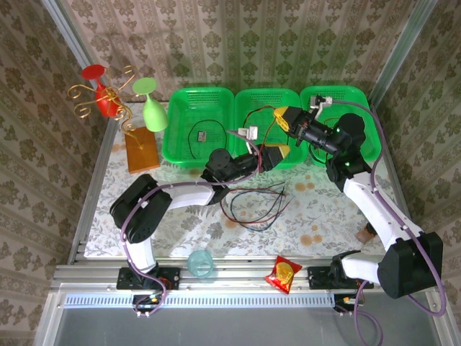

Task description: Untangle the cables

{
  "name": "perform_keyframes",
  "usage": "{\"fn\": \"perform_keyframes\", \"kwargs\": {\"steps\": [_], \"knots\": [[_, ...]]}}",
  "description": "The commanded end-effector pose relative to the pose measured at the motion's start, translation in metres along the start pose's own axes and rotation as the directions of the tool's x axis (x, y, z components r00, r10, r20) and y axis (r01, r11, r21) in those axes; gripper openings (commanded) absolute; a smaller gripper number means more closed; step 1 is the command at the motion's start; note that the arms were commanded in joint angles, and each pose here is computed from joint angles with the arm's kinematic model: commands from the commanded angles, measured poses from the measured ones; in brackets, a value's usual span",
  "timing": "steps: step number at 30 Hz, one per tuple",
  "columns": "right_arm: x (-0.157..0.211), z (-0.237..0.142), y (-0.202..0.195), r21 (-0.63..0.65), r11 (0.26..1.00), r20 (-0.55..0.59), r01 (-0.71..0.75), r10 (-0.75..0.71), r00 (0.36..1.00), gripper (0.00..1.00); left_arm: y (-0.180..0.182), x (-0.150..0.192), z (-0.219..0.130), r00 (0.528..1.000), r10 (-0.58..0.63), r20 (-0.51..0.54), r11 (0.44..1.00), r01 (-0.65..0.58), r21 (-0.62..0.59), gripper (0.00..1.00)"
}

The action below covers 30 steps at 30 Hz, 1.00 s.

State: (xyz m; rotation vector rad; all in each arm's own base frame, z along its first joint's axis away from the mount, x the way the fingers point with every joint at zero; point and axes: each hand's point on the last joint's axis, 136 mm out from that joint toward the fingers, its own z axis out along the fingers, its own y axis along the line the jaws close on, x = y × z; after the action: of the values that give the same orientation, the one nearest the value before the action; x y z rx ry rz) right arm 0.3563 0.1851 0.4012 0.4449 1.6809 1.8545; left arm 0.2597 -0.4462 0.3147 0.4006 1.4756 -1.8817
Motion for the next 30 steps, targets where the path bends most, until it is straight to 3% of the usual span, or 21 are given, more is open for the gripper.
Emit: {"fn": "perform_keyframes", "kwargs": {"steps": [1,5,7,9,11,16,20,24,30], "knots": [[-0.001,-0.001,0.016,-0.043,0.999,-0.007,0.021,-0.021,1.000,0.00,-0.019,-0.005,0.009,0.999,0.031,0.016,0.996,-0.032,0.080,0.69],[-0.001,-0.002,0.014,-0.048,0.999,-0.006,0.009,-0.010,1.000,0.00,-0.013,-0.005,0.017,1.000,0.017,0.020,0.996,-0.019,0.083,0.64],[0.000,-0.002,0.014,-0.052,0.999,-0.008,0.005,-0.006,1.000,0.00,-0.009,-0.007,0.019,1.000,0.011,0.028,0.997,-0.014,0.078,0.55],[-0.002,-0.003,0.013,-0.052,0.999,-0.004,0.004,-0.005,1.000,0.00,-0.006,-0.010,0.020,0.999,-0.004,0.032,0.997,0.002,0.079,0.20],[-0.003,-0.005,0.010,-0.047,0.999,0.000,0.001,-0.001,1.000,0.00,-0.003,-0.011,0.021,0.999,-0.019,0.030,0.997,0.017,0.078,0.01],[-0.007,-0.011,0.004,-0.033,0.999,0.015,0.004,-0.004,1.000,0.00,0.012,-0.014,0.003,0.997,-0.046,0.063,0.999,0.046,0.010,0.00],[-0.013,-0.020,0.000,0.006,1.000,0.035,0.030,-0.030,0.999,0.00,0.027,-0.009,-0.031,0.996,-0.012,0.092,0.989,0.026,-0.147,0.00],[-0.019,-0.032,-0.003,0.072,0.994,0.065,0.079,-0.083,0.994,0.00,0.038,0.004,-0.070,0.999,0.033,0.014,0.928,-0.026,-0.371,0.00],[-0.026,-0.059,-0.011,0.230,0.955,0.104,0.187,-0.215,0.971,0.00,0.020,0.004,-0.128,0.993,0.072,-0.091,0.834,-0.110,-0.540,0.00]]}}
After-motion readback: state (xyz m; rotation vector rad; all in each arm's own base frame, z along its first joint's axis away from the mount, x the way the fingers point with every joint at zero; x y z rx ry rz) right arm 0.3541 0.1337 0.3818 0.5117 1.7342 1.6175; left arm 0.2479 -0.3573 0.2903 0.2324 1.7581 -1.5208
